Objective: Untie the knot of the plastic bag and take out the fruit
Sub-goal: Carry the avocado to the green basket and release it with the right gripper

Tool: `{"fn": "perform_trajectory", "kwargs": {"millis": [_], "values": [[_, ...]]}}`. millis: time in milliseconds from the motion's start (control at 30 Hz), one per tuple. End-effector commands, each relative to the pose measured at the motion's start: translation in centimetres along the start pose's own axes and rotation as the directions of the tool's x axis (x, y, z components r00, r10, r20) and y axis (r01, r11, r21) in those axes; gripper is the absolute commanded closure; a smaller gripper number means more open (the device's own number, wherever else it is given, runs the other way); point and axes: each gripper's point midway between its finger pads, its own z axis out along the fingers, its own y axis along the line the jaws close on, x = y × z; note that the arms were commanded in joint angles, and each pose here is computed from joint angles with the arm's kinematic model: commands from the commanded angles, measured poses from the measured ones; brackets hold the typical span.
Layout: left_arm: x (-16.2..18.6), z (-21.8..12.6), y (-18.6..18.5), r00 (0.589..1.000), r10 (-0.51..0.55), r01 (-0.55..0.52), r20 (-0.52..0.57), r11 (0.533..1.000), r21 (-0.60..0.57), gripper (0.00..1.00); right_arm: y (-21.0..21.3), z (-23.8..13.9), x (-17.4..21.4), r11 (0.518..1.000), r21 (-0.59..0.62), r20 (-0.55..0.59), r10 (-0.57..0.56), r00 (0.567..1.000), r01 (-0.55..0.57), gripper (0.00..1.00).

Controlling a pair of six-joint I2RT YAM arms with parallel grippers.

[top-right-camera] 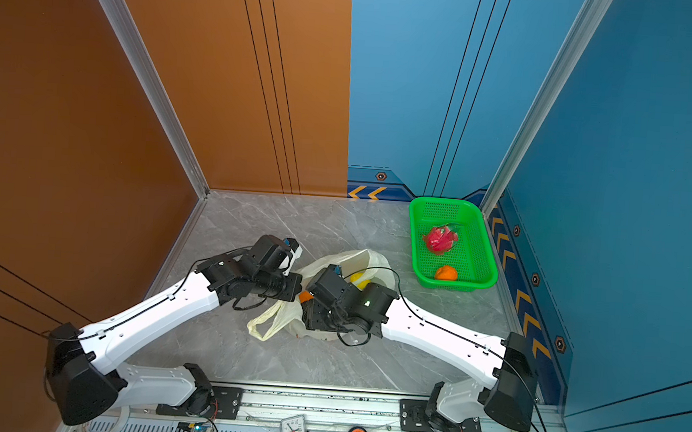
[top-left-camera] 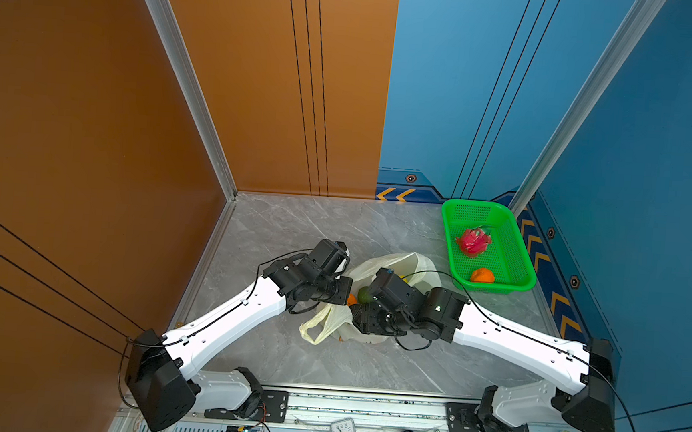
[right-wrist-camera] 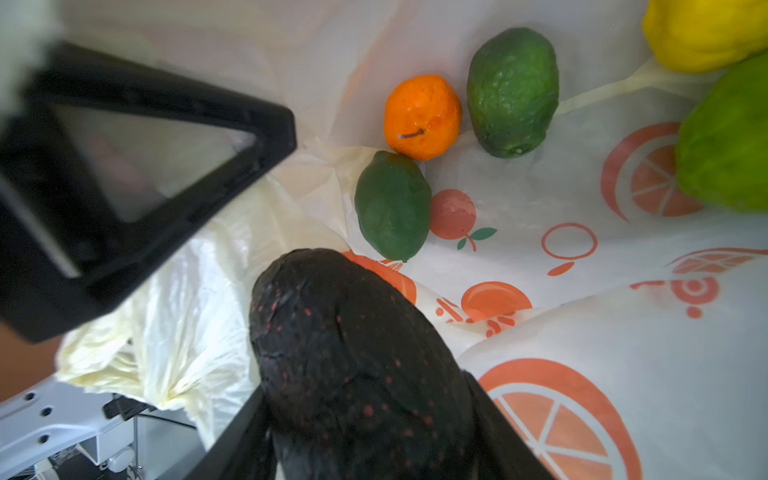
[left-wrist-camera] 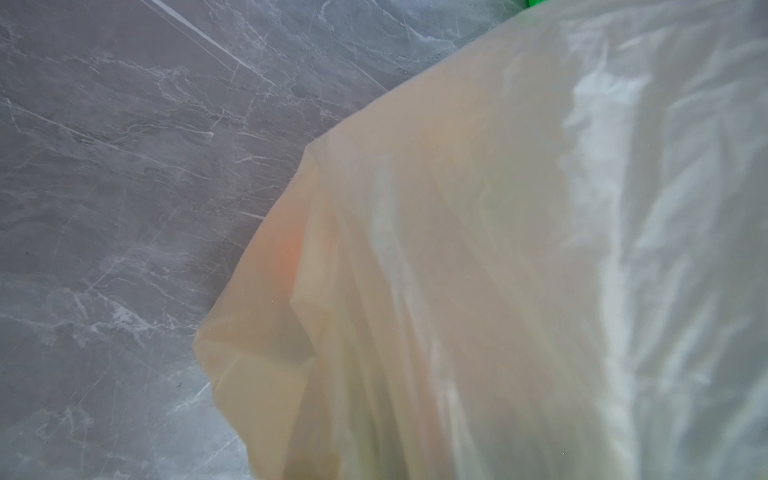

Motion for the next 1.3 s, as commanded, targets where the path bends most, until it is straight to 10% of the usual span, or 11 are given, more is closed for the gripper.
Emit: {"fn": "perform_trajectory", "kwargs": {"millis": [0, 333, 667, 1267], "values": [[-0.4, -0.3, 0.2, 1.0, 0.004, -0.004, 0.016, 1.0, 0.0, 0.99, 0.1, -4.6, -3.0, 0.999, -0.032, 0.101, 0.009, 0.995, -0.006, 0.55], [0.1, -0.2, -0.1, 1.0, 0.012, -0.012, 0.009, 1.0, 0.001, 0.99, -3.0, -10.8, -12.0, 0.99, -0.1, 0.273, 0.123, 0.954, -0.099, 0.55], [0.2, -0.4, -1.4, 1.0, 0.027, -0.027, 0.012, 0.999, 0.019, 0.98, -15.6, -15.0, -21.3, 0.947, -0.064, 0.447, 0.309, 0.839, -0.315, 0.55], [0.0, 0.7, -3.0, 0.999, 0.048, -0.047, -0.015, 0.999, 0.027, 0.98, -38.6, -10.0, -23.8, 0.789, 0.224, 0.452, 0.437, 0.778, -0.573, 0.55]]}}
